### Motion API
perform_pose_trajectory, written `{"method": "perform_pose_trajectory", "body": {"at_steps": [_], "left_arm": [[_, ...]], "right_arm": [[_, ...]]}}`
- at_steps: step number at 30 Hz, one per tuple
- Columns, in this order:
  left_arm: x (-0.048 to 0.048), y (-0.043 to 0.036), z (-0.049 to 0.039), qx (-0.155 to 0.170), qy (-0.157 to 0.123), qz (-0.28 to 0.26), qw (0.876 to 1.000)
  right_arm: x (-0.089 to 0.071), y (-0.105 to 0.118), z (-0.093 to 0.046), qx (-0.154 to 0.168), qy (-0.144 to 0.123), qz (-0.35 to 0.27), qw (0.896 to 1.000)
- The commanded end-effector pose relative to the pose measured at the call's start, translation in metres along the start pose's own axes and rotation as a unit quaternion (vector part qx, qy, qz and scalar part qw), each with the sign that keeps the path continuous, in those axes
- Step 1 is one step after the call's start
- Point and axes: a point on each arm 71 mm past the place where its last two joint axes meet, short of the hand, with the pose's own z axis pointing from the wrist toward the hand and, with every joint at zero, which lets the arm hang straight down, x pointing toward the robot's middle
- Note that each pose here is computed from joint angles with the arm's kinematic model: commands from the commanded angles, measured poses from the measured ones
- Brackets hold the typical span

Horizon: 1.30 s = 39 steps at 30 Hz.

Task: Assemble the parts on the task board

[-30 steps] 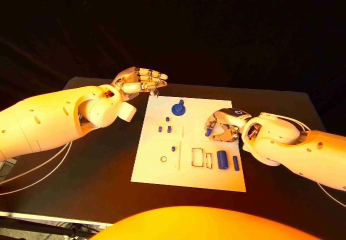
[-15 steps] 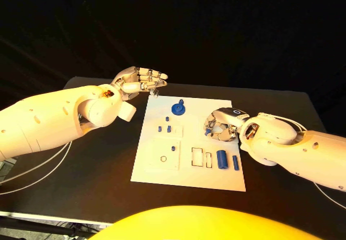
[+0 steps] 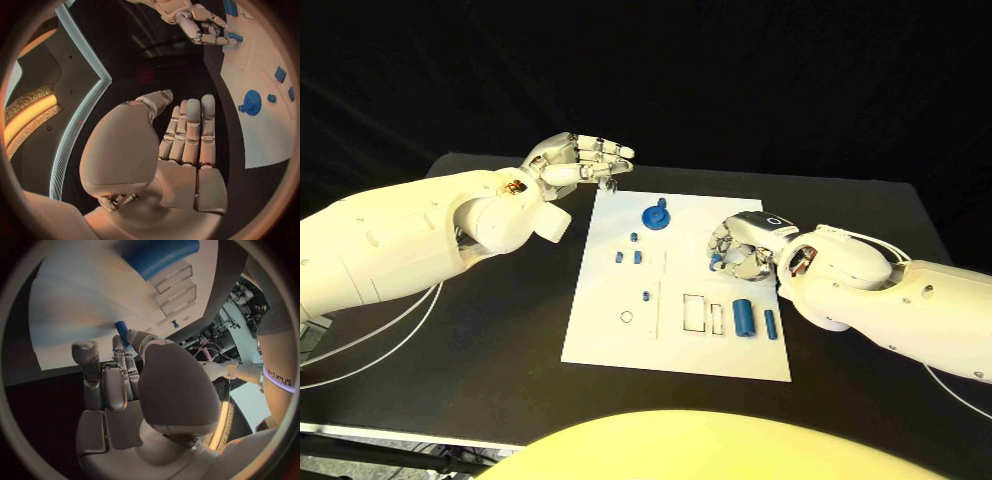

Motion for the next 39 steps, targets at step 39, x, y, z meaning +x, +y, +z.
{"method": "perform_pose_trajectory", "body": {"at_steps": [39], "left_arm": [[0.0033,0.0002,0.0036,0.003,0.009,-0.003,1.0]], "right_arm": [[0.001,0.116,0.002,-0.147,-0.021,0.071,0.986]]}}
